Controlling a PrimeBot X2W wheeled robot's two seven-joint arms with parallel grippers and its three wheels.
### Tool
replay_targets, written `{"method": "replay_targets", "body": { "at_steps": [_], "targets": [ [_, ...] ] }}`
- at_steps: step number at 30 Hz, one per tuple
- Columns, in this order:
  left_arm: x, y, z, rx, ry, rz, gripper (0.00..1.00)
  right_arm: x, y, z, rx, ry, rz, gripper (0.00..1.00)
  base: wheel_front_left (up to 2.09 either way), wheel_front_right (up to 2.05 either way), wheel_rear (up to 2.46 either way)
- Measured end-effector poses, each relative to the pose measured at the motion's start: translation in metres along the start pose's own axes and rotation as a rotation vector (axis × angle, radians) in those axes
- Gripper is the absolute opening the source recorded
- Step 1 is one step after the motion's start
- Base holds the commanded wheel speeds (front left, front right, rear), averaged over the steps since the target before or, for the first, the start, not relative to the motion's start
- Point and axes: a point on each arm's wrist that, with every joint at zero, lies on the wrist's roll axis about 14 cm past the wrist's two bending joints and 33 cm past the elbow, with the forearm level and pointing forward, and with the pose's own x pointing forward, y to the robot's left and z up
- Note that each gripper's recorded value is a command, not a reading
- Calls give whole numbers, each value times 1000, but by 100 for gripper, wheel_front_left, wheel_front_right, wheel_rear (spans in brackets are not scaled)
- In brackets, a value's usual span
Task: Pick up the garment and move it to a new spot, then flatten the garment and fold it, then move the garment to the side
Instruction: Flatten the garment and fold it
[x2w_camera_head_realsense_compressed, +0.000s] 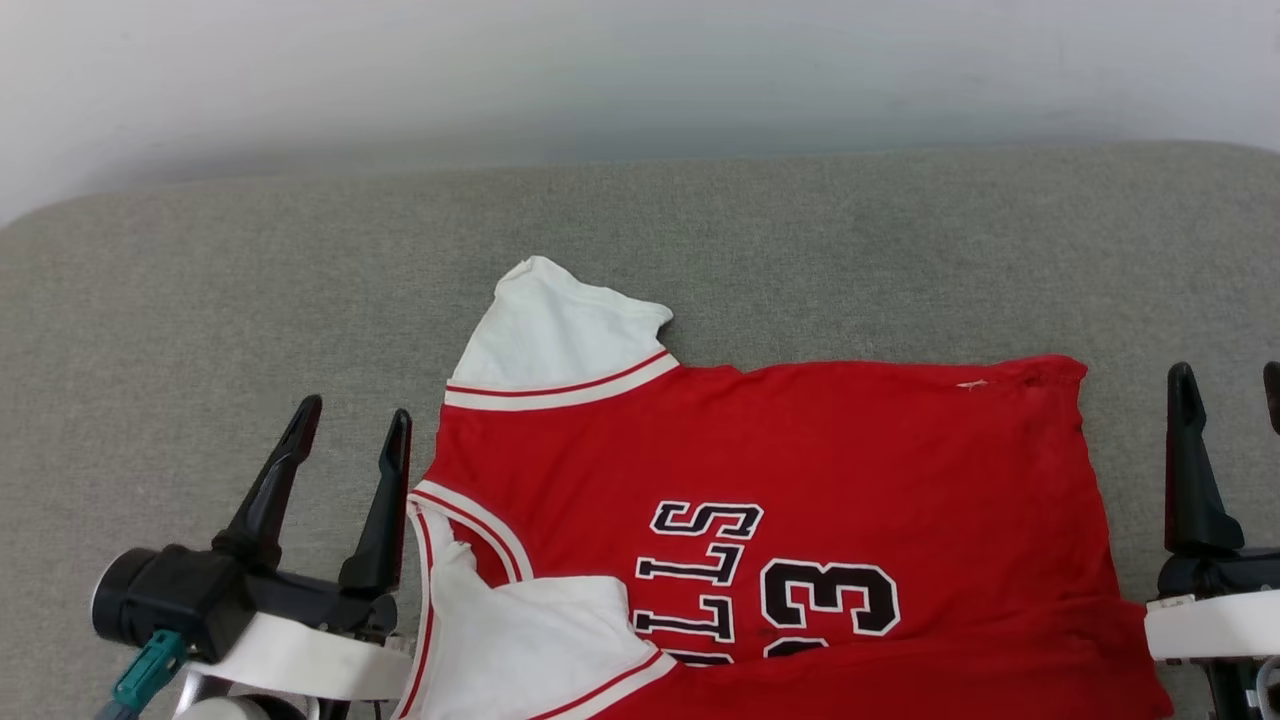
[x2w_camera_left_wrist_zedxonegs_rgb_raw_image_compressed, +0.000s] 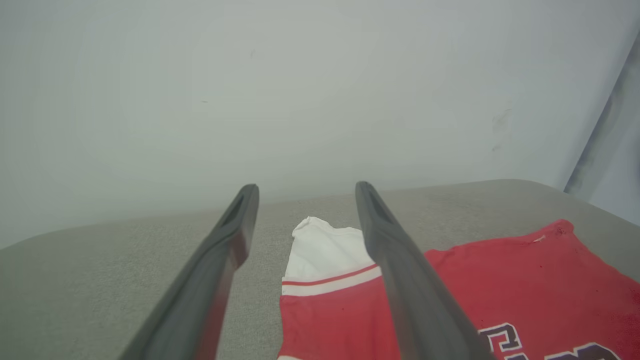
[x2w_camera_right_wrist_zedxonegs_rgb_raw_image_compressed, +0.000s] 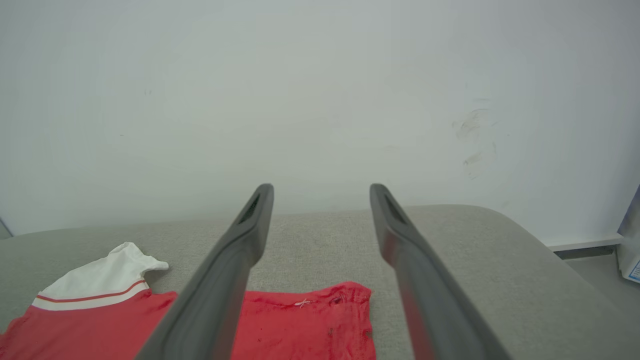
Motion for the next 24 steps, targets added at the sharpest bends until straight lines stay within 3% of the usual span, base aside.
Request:
{"method": "replay_targets", "body": {
  "at_steps": [10,14,18,24],
  "targets": [
    [68,-5,-9,57,37,-194,100,12,-11,-20,3,15,-47,100,0,0,0],
    [103,-7,-24,84,177,-280,100,9,-20,-33,-26,51,-76,100,0,0,0],
    [137,8,-45,231,359,-326,100,11,-24,-45,-30,69,-95,100,0,0,0],
    [161,11,-97,233,679,-368,100,5,-38,-64,-39,124,-149,100,0,0,0]
  ]
}}
